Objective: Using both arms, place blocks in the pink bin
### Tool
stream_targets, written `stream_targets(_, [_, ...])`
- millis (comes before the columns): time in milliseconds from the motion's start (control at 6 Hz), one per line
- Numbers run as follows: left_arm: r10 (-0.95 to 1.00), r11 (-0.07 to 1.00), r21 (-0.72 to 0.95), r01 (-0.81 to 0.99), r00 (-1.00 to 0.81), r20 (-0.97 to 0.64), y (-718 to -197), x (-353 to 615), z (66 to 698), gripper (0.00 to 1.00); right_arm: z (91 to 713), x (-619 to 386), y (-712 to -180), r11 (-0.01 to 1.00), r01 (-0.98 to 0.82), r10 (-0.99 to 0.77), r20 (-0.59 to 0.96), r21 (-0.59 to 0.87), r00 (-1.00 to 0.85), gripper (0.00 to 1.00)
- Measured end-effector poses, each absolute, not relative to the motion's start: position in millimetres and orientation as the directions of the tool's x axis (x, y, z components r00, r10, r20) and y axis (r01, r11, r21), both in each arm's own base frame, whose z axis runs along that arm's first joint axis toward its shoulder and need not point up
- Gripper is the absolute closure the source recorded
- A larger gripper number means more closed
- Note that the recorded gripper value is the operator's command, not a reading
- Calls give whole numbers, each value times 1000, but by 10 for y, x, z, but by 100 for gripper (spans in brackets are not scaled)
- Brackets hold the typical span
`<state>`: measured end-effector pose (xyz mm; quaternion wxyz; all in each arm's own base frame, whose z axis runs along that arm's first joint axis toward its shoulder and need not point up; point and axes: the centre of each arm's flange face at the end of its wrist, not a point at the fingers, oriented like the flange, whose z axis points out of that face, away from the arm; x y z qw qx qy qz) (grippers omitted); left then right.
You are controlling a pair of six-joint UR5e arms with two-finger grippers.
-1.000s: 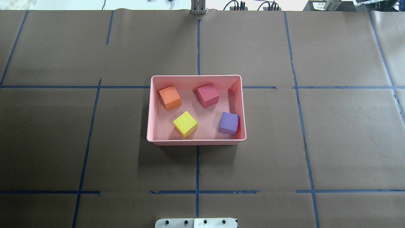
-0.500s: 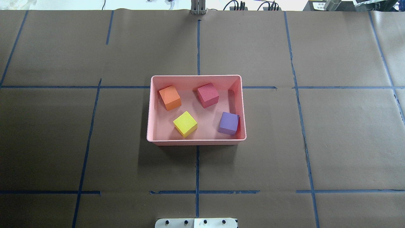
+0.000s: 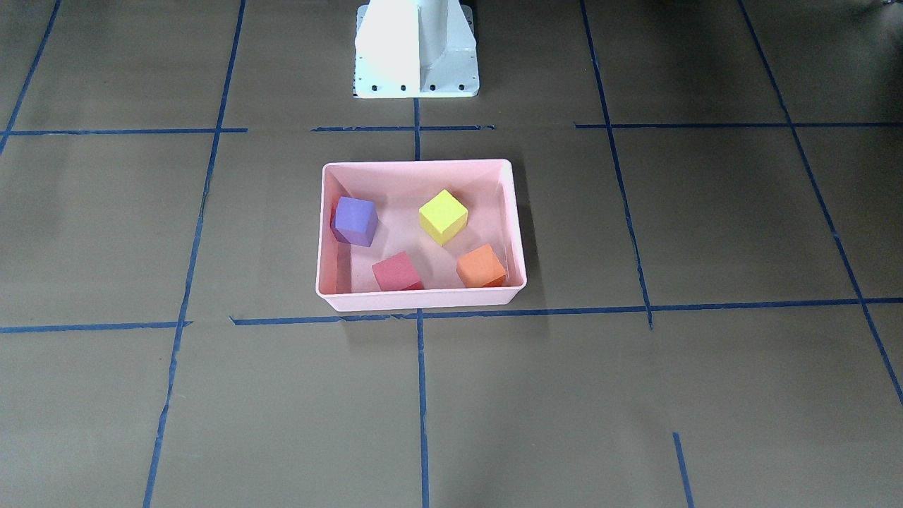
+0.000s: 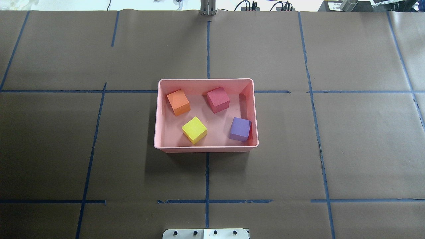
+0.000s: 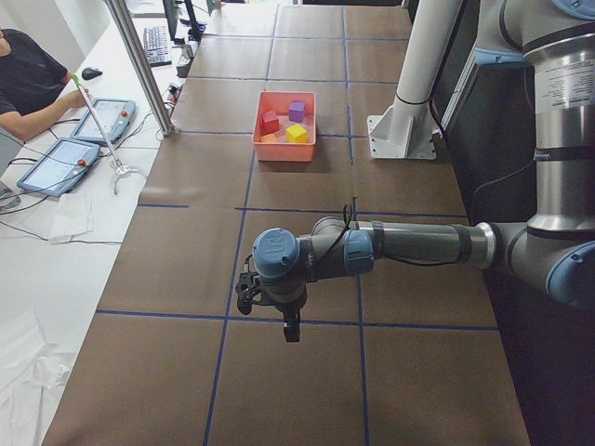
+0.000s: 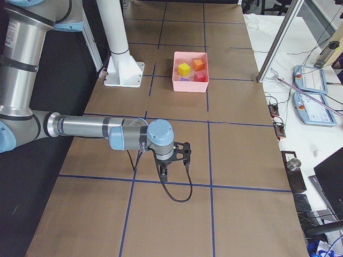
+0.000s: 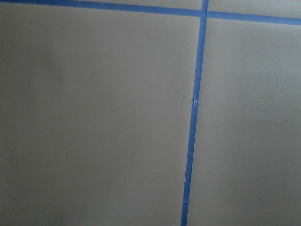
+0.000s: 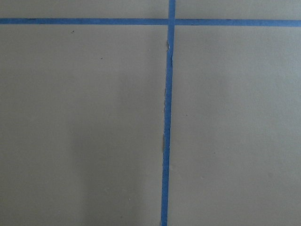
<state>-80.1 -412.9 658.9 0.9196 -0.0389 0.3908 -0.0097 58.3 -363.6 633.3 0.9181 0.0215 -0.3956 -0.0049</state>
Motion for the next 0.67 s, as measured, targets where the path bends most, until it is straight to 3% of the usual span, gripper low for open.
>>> stream_targets(667, [-5, 999, -28, -20, 717, -697, -4179, -804, 6552, 0, 6347, 577, -3609, 999, -7, -24, 733, 39, 680, 0])
